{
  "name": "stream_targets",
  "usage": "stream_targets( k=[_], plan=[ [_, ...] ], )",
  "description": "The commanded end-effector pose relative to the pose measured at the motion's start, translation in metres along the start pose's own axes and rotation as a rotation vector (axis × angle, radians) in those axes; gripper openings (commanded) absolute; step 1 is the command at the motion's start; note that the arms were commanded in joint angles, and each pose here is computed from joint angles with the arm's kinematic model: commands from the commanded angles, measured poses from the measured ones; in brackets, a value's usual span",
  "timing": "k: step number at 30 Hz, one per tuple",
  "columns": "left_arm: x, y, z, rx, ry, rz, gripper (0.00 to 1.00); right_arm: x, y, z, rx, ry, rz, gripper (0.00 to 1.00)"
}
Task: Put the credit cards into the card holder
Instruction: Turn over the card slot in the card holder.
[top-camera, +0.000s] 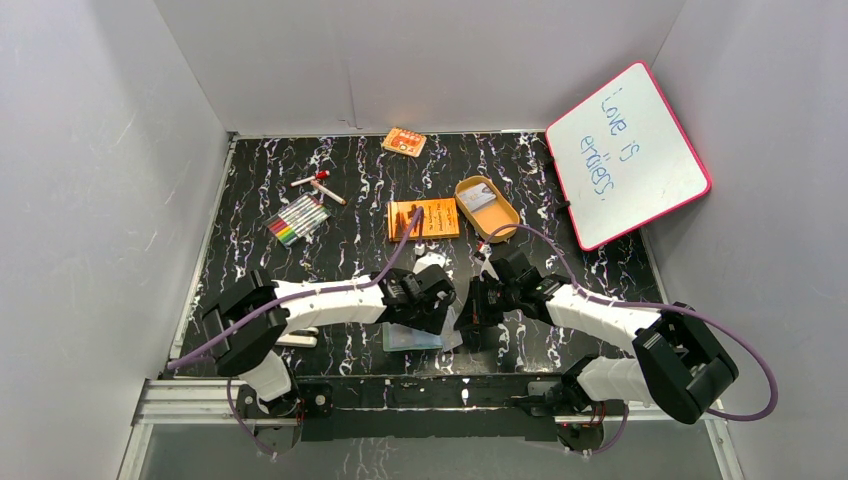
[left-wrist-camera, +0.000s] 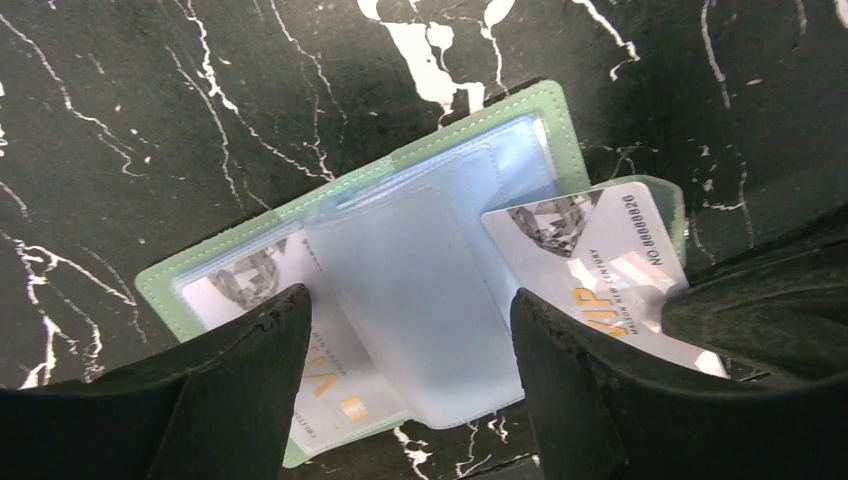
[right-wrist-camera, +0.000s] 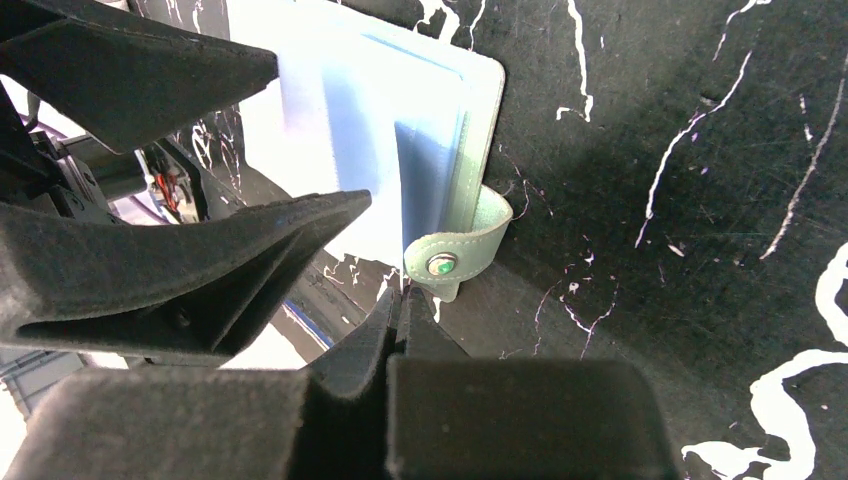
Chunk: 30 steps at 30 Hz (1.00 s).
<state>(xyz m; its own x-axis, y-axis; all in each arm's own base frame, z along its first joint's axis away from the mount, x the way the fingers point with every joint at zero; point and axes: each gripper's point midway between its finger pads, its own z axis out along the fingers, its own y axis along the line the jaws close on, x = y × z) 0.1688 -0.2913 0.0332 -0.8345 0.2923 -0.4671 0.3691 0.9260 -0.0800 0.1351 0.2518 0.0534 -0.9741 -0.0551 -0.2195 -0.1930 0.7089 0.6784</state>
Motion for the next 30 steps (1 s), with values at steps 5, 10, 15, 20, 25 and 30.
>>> stream_targets(
  k=[5, 10, 15, 20, 25, 30],
  plan=[
    [-0.008, 0.014, -0.013, -0.067, -0.049, -0.023, 0.45, -0.007, 0.009, -0.005, -0.024, -0.026, -0.044, 0.00],
    [-0.013, 0.015, -0.023, -0.041, -0.094, -0.056, 0.35, -0.008, 0.011, -0.007, -0.025, -0.033, -0.046, 0.00],
    [-0.016, 0.019, -0.031, -0.033, -0.133, -0.089, 0.34, -0.014, 0.015, -0.014, -0.012, -0.061, -0.061, 0.00],
    [-0.015, 0.026, -0.033, -0.044, -0.151, -0.103, 0.33, -0.023, 0.030, -0.027, -0.038, -0.102, -0.103, 0.00],
    [-0.012, 0.028, -0.032, -0.050, -0.148, -0.103, 0.29, -0.024, 0.049, -0.027, -0.082, -0.088, -0.143, 0.00],
    [-0.013, 0.032, -0.039, -0.051, -0.172, -0.127, 0.26, -0.022, 0.057, -0.016, -0.099, -0.068, -0.143, 0.00]
  ],
)
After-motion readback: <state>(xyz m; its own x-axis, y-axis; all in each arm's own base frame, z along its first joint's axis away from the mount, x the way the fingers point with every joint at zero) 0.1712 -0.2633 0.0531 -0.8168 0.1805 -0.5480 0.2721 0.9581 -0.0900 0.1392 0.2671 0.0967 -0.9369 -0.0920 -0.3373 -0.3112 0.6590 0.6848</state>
